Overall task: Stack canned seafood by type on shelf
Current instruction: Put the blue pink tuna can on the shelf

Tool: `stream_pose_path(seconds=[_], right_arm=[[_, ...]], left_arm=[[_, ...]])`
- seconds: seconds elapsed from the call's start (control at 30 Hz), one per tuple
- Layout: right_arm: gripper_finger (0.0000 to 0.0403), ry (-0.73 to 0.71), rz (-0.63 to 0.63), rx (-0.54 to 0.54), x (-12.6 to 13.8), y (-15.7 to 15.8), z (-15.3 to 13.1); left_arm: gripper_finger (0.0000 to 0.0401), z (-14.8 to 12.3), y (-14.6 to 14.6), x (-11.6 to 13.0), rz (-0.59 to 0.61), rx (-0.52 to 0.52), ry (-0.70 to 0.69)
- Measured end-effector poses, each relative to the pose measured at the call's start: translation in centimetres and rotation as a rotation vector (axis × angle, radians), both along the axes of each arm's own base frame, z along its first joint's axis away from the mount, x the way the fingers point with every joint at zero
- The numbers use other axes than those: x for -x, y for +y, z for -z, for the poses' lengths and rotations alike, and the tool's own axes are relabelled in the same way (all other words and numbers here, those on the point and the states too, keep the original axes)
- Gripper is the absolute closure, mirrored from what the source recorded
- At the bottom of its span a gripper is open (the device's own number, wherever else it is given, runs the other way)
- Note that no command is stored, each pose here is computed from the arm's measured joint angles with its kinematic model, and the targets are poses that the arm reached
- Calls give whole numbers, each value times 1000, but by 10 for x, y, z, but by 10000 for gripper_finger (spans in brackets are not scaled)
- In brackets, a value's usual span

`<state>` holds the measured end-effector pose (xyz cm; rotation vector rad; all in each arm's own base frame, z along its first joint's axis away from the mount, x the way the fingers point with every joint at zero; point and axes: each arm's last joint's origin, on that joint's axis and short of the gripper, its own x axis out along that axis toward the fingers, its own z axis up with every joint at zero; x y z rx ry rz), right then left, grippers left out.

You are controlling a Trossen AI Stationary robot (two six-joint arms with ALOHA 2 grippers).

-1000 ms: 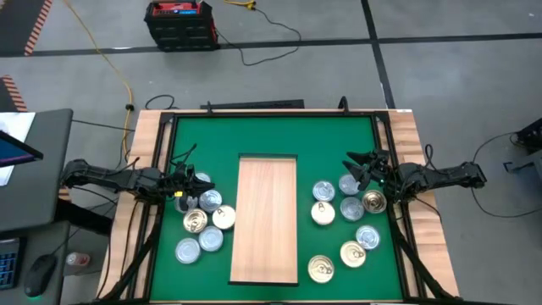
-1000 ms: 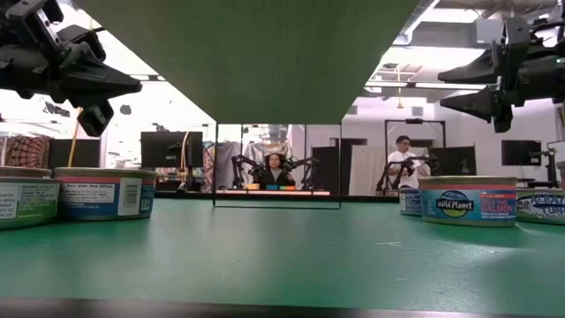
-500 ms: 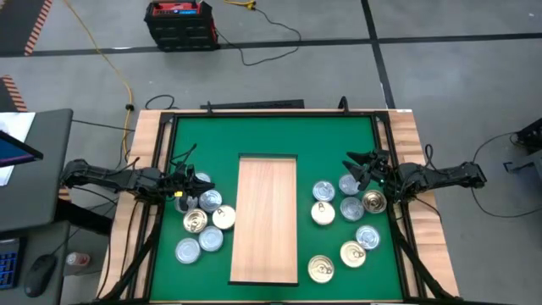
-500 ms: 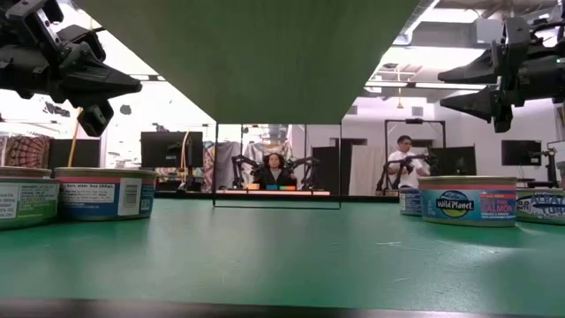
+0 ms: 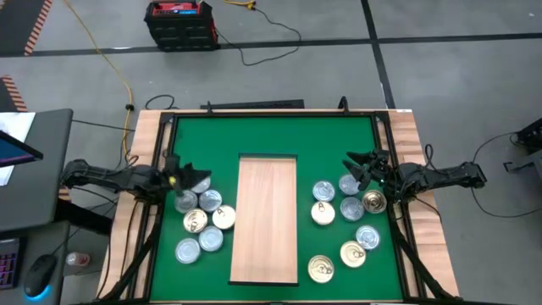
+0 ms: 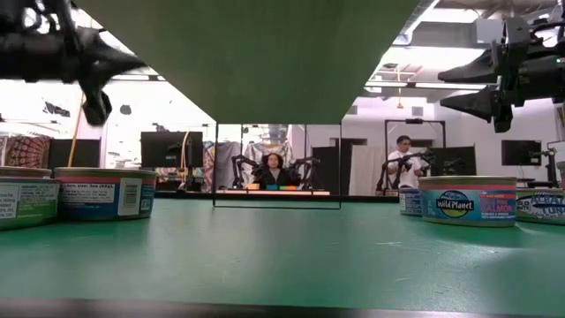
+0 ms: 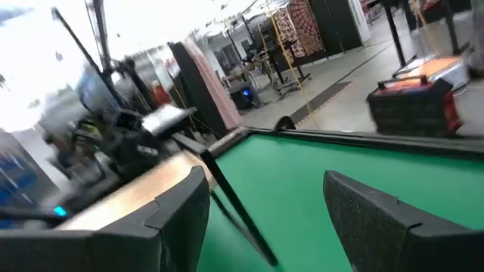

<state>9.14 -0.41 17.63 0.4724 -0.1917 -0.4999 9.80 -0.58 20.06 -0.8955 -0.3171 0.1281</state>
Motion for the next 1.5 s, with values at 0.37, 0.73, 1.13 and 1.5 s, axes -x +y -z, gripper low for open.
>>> stream_pose_path(seconds=[0.37,0.73,1.13,1.5], right_arm=[[122,-412,25,-180,8,-4,-29],[122,-702,4,-247,20,-7,-50],[122,-617,50,-150,21,-10,-73],[122,358,45,-303,25,-10,-164]], left_arm=[[401,-14,3,5,-47,168,-185],[401,-17,10,8,-206,271,-246],[401,-50,15,11,-258,-15,-153],[401,-125,26,1,-471,-56,215]])
